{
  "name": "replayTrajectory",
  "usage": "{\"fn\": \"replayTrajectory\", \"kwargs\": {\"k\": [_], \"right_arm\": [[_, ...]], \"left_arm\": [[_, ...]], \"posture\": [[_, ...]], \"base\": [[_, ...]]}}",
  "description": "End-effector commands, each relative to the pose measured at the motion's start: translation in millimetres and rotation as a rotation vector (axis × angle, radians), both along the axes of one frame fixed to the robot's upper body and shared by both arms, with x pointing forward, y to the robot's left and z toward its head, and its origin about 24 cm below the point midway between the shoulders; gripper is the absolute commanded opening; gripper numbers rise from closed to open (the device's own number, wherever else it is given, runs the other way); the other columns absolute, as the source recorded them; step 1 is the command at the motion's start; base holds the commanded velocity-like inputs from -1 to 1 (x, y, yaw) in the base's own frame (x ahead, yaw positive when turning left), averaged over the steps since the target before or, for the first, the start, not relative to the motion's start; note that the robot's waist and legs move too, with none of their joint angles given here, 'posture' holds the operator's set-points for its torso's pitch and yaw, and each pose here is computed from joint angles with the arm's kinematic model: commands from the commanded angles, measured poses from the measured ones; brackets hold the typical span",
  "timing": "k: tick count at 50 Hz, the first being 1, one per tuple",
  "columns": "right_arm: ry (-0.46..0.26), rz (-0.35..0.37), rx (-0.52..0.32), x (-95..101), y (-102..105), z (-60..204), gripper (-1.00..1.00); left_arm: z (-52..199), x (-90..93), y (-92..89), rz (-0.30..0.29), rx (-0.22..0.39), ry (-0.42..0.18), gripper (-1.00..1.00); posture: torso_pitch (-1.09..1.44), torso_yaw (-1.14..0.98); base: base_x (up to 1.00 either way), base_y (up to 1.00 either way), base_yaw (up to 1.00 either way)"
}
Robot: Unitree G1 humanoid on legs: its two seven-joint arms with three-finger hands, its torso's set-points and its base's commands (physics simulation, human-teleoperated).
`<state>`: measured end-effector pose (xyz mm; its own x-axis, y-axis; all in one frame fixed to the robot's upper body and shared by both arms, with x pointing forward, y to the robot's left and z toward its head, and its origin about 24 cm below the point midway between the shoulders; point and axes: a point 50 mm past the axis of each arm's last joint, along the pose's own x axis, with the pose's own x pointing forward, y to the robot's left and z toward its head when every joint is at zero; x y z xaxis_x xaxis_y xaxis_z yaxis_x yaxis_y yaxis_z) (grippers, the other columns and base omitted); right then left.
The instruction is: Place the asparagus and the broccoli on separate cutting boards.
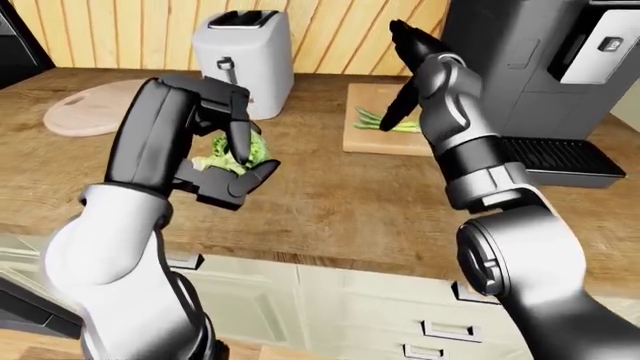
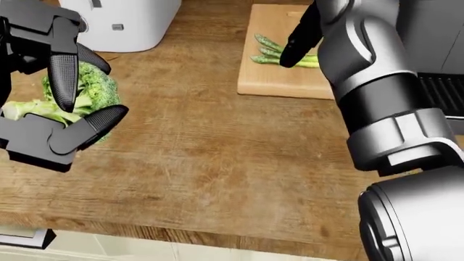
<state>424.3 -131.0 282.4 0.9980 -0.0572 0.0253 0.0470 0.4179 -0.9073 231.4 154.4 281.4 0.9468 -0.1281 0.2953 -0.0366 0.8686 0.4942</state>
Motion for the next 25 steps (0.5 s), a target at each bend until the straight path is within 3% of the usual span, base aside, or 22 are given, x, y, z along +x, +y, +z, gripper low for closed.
{"fn": "replayTrajectory", "kwargs": {"k": [1,11,15,20,25], "right_arm": [[-0.095,0.021,-0.004,-7.1,6,33,1.0],[-0.117,0.055,0.001,-20.8,12,40,1.0],[-0.171,0.103,0.015,-39.1,16,45,1.0],[-0.224,0.104,0.029,-67.7,5,50,1.0],[-0.25,0.144,0.035,-82.6,5,36,1.0]], "left_arm": [[10,-5.5,-2.0,0.002,0.01,-0.064,-1.0],[11,-5.6,-0.6,0.001,0.005,-0.064,-1.0],[12,-5.7,0.9,0.004,-0.001,-0.065,-1.0],[12,-2.9,3.7,0.014,-0.003,-0.061,-1.0],[17,-2.6,7.0,0.022,-0.007,-0.066,-1.0]], "posture": [[0.0,0.0],[0.0,0.0],[0.0,0.0],[0.0,0.0],[0.0,0.0]], "base": [[-0.68,0.02,0.0],[-0.69,0.03,0.0],[-0.35,0.25,0.0],[-0.23,0.57,0.0],[-0.03,0.65,0.0]]}}
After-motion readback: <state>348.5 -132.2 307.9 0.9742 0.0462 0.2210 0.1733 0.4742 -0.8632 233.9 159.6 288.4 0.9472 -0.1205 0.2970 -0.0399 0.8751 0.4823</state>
